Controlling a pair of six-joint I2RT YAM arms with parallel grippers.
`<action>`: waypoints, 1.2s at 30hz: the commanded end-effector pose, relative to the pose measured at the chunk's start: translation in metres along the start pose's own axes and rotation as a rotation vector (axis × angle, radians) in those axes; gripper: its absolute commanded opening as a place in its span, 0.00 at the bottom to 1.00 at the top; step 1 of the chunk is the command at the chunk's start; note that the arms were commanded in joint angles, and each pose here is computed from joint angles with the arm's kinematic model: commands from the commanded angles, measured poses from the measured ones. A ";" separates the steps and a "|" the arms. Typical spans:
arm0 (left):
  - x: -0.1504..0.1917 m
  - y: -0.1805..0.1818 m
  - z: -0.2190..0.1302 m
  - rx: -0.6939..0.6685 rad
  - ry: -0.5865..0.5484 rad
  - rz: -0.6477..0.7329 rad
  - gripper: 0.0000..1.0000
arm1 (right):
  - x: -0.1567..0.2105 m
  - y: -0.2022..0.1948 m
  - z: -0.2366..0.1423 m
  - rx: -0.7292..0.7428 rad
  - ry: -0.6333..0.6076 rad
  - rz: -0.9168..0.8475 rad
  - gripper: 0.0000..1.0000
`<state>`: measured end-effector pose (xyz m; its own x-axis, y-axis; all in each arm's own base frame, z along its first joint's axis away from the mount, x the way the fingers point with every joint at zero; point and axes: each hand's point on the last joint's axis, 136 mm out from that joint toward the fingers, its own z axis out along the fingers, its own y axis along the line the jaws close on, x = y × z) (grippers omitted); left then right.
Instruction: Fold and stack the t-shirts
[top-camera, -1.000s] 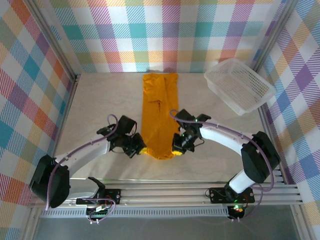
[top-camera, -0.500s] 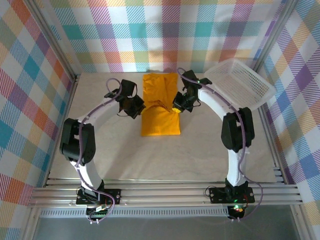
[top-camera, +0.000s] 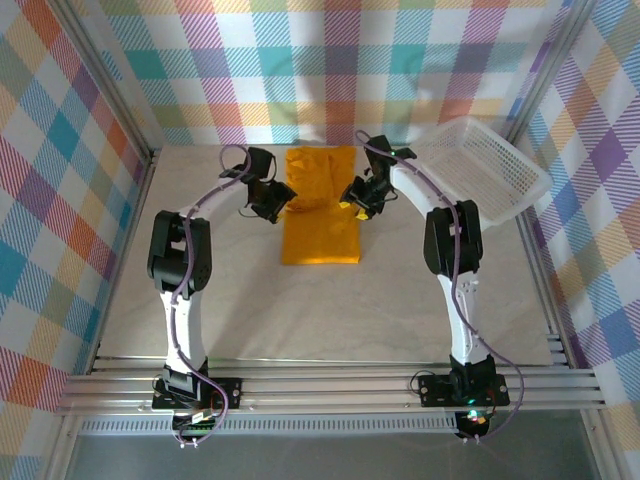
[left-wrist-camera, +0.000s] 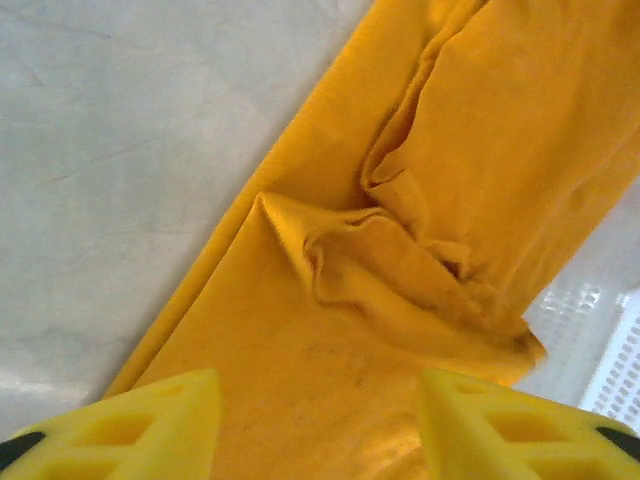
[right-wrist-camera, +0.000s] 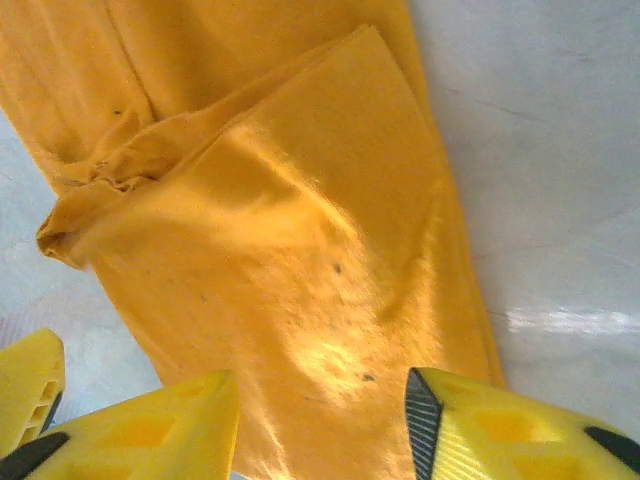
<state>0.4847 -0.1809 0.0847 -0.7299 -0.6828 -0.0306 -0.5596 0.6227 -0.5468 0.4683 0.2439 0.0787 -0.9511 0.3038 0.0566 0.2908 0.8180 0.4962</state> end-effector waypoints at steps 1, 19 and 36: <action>0.012 0.013 -0.044 -0.023 -0.047 0.018 0.60 | 0.005 0.000 -0.039 0.002 -0.038 -0.047 0.51; 0.109 0.081 0.005 0.021 0.140 -0.300 0.55 | 0.119 -0.054 0.026 -0.023 0.143 0.105 0.47; 0.101 0.071 -0.015 -0.068 0.109 -0.137 0.00 | 0.110 -0.043 0.014 0.009 0.089 -0.013 0.00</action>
<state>0.3801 -0.2058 0.0392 -0.6323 -0.7529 0.1827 -0.7176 0.4803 -0.5043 0.3667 0.2524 0.0360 -0.9486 0.2791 0.1489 0.3160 0.8141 0.4873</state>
